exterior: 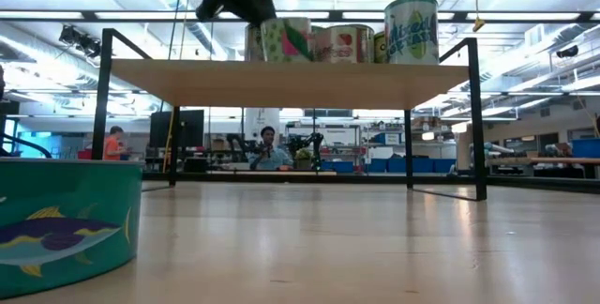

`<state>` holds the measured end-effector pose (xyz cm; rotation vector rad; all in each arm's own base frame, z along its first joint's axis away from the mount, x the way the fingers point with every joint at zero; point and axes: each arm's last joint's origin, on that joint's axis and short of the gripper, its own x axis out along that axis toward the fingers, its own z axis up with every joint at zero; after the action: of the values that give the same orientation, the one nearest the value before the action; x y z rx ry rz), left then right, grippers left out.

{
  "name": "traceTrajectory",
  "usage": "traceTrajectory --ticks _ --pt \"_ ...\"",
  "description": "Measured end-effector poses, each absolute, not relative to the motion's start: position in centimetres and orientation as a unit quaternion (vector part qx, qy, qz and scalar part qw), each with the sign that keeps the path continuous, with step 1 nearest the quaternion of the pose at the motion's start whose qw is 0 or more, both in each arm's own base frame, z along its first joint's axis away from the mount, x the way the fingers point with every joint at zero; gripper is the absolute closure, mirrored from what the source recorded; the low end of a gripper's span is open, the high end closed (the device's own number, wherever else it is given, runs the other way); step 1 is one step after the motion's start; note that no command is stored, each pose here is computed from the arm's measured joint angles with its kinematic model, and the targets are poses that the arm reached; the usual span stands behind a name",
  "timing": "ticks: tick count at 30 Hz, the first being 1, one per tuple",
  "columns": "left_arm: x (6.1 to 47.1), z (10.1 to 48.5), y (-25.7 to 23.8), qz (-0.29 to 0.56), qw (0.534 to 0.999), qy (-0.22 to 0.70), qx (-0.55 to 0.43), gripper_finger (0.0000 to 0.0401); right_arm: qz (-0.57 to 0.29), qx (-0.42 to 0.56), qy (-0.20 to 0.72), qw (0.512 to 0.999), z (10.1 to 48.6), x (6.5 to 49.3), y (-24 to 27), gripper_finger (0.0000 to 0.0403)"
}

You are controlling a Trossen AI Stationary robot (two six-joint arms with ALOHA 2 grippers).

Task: Pick and place cans onto a shelf
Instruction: Put the canned green peas on the shelf

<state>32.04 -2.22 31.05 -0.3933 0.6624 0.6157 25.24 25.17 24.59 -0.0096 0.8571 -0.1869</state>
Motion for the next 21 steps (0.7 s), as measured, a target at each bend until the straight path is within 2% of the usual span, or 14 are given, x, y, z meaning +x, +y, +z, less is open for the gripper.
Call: traceTrajectory --ticks 17,21 --pt "33.5 30.2 -2.2 0.298 0.886 0.301 -0.189 0.0391 -0.094 0.024 0.396 0.913 25.0 26.3 24.9 0.0037" --pt "33.6 30.2 -2.2 0.296 0.888 0.297 -0.190 0.0373 -0.096 0.026 0.395 0.913 25.0 26.4 24.8 0.0037"
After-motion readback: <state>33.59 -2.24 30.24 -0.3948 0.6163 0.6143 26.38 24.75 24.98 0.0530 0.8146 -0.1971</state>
